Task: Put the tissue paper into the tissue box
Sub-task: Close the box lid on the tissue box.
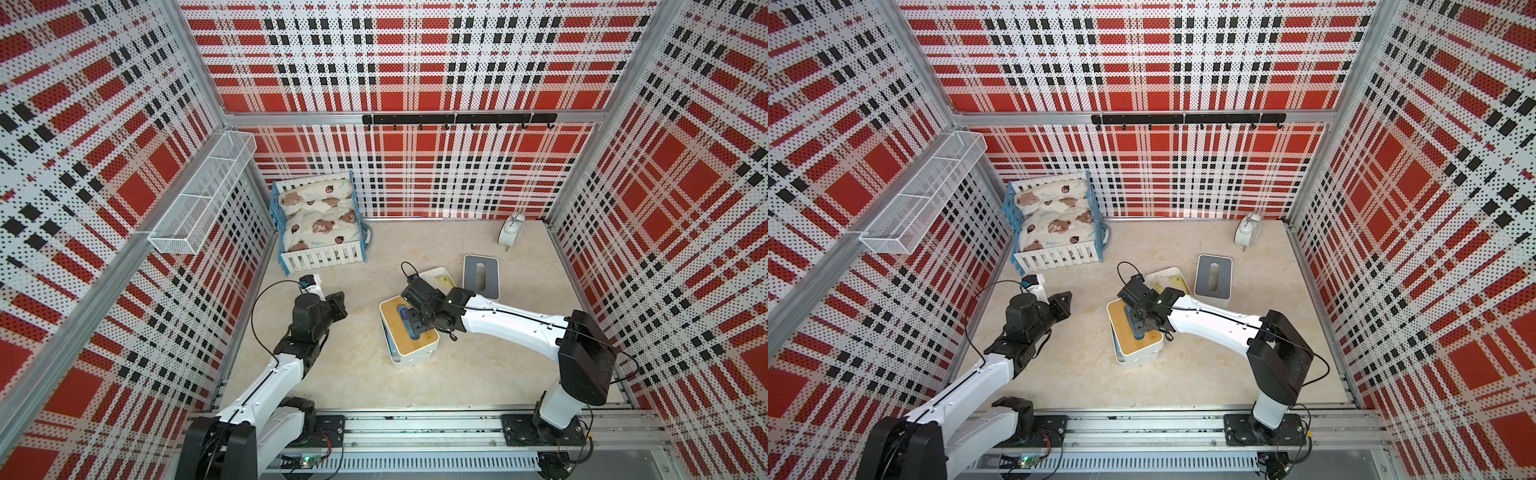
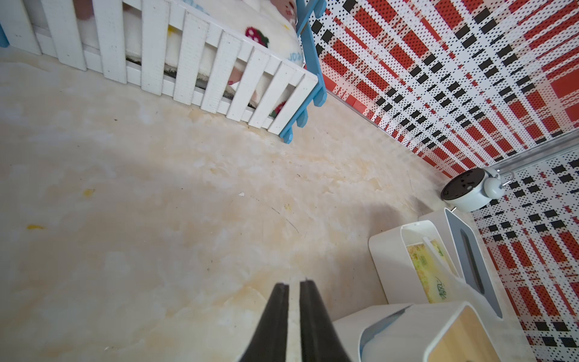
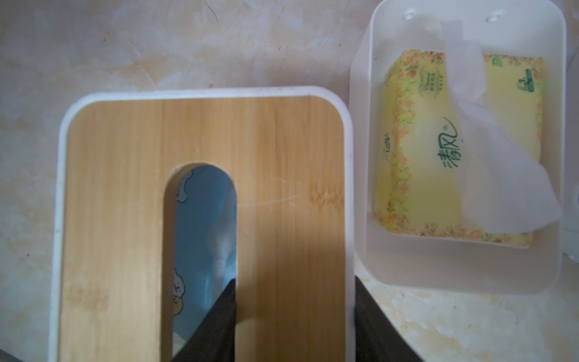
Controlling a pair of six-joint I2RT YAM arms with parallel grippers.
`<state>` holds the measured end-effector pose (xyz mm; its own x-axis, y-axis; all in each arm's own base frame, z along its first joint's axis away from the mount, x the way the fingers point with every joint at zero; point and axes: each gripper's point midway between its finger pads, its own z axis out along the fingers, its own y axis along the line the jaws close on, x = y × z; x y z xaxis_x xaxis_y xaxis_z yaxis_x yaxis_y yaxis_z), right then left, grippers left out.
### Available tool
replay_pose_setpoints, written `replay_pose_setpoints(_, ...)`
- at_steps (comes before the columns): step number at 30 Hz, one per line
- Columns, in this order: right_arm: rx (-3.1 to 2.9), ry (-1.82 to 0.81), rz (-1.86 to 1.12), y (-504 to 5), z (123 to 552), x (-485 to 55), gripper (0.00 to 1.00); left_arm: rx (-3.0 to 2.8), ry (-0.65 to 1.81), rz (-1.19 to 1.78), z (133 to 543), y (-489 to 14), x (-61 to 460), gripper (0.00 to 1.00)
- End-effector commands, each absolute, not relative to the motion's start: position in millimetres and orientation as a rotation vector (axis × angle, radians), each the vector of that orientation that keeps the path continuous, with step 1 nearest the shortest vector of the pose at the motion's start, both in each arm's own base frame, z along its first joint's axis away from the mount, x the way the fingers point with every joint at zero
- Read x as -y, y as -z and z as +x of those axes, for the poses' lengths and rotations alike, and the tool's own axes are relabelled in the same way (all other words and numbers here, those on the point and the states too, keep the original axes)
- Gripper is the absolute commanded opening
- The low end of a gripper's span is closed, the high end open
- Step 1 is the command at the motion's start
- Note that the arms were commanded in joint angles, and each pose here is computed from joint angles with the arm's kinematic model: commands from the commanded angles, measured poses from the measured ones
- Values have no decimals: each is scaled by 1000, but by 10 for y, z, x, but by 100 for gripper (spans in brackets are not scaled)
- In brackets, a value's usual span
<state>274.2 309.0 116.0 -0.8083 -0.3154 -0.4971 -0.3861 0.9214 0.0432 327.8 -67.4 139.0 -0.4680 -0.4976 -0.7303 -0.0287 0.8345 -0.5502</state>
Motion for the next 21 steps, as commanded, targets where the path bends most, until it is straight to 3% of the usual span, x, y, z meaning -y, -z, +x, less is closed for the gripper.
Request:
replay_pose_setpoints(1, -2604, -186, -502, -1118, 2762, -3056, 23, -1973, 585, -361, 3307, -1476, 688, 15)
replay_pose_setpoints(21, -2742, -40, -825, -999, 2946, -3510, 23, -1977, 575, -361, 3287, -1462, 666, 15)
